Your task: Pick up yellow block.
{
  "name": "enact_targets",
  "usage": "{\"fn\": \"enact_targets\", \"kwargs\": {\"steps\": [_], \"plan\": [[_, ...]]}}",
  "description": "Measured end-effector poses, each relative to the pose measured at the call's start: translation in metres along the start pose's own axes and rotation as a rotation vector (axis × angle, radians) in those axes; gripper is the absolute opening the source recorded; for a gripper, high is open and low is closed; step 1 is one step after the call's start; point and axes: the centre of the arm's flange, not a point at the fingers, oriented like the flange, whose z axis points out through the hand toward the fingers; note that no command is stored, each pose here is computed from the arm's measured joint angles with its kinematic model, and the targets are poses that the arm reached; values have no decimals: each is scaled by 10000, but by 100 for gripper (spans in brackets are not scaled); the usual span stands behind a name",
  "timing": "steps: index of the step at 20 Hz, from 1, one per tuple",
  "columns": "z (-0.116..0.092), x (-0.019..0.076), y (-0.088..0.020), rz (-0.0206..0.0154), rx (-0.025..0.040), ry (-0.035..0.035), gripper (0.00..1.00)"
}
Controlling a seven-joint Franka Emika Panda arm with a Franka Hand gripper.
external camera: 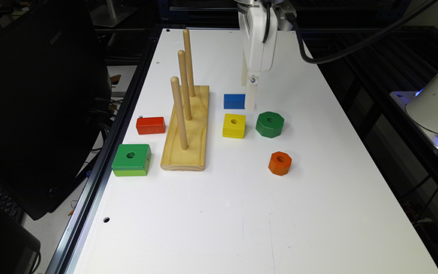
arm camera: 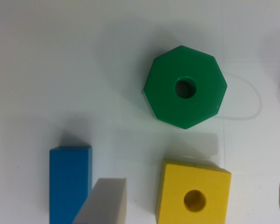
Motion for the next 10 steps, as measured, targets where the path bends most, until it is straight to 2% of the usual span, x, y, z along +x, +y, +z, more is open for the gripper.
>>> {"fn": "enact_targets", "kwargs": {"steps": [3,5,8,10], "plan": [[0,0,0,0,0,0,100],[27,-4,4,1,-21,-32,100],[153,3,3,-9,-19,-72,100],[258,13,-5,1,-2,-60,100]]}}
